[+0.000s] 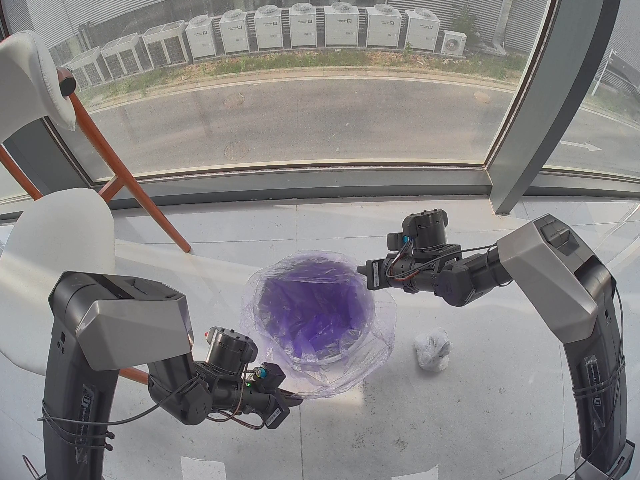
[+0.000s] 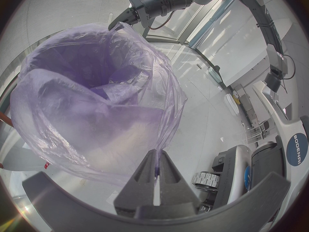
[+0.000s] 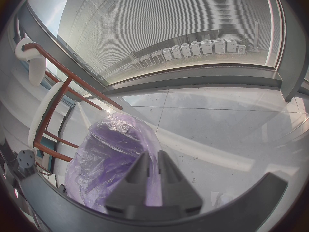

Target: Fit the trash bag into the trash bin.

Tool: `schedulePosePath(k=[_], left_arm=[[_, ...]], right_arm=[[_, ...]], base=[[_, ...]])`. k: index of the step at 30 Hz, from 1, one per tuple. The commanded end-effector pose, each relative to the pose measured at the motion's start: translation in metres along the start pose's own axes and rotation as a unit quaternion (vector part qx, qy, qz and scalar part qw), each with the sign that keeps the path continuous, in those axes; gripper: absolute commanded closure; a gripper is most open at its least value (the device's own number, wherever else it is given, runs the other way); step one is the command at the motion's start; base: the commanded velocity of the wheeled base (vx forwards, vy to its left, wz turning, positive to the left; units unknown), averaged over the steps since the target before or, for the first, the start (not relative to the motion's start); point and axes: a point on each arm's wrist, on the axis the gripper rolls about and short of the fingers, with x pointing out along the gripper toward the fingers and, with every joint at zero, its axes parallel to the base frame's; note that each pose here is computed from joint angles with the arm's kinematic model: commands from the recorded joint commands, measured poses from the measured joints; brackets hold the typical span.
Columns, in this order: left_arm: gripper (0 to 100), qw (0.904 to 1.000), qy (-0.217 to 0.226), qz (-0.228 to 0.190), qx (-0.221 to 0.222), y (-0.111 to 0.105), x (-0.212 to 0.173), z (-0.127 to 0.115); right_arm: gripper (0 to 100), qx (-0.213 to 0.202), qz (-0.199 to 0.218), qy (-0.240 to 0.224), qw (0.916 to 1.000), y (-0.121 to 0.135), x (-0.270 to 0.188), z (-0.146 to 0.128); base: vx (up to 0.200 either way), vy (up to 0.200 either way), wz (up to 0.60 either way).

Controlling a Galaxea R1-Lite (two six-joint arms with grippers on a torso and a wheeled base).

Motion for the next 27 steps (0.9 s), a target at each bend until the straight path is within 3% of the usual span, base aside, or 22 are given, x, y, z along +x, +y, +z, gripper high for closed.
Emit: schedulePosePath(k=[1, 4, 7, 10, 17, 24, 27], left_arm=[[100, 1.0, 0.0, 0.001, -0.003, 0.0, -0.001, 0.0], [100, 1.0, -0.003, 0.003, -0.005, 0.0, -0.002, 0.002], [100, 0.9999, -0.011, 0.012, -0.004, 0.003, -0.004, 0.008], [100, 0.9998, -0.011, 0.018, -0.002, 0.002, -0.005, 0.009], [100, 0.9998, -0.012, 0.019, -0.001, 0.003, -0.004, 0.01], [100, 0.9994, -0.015, 0.031, 0.003, 0.006, 0.0, 0.014], [100, 0.9995, -0.01, 0.029, 0.002, 0.005, 0.004, 0.012]], right_arm=[[100, 0.003, -0.003, 0.005, 1.0, -0.005, 0.006, -0.006], [100, 0.003, -0.003, 0.001, 1.0, -0.006, 0.005, -0.004], [100, 0.003, 0.002, -0.056, 0.9984, -0.01, 0.005, 0.013], [100, 0.017, 0.001, -0.085, 0.9963, -0.017, 0.002, 0.024], [100, 0.039, -0.003, -0.092, 0.995, -0.029, 0.0, 0.028], [100, 0.057, -0.025, -0.075, 0.9952, -0.056, 0.019, 0.004], [100, 0.056, -0.029, -0.09, 0.9939, -0.066, 0.027, 0.002]], base=[[0.0, 0.0, 0.0], [0.0, 0.0, 0.0], [0.0, 0.0, 0.0], [0.0, 0.0, 0.0], [0.0, 0.0, 0.0], [0.0, 0.0, 0.0], [0.0, 0.0, 0.0]])
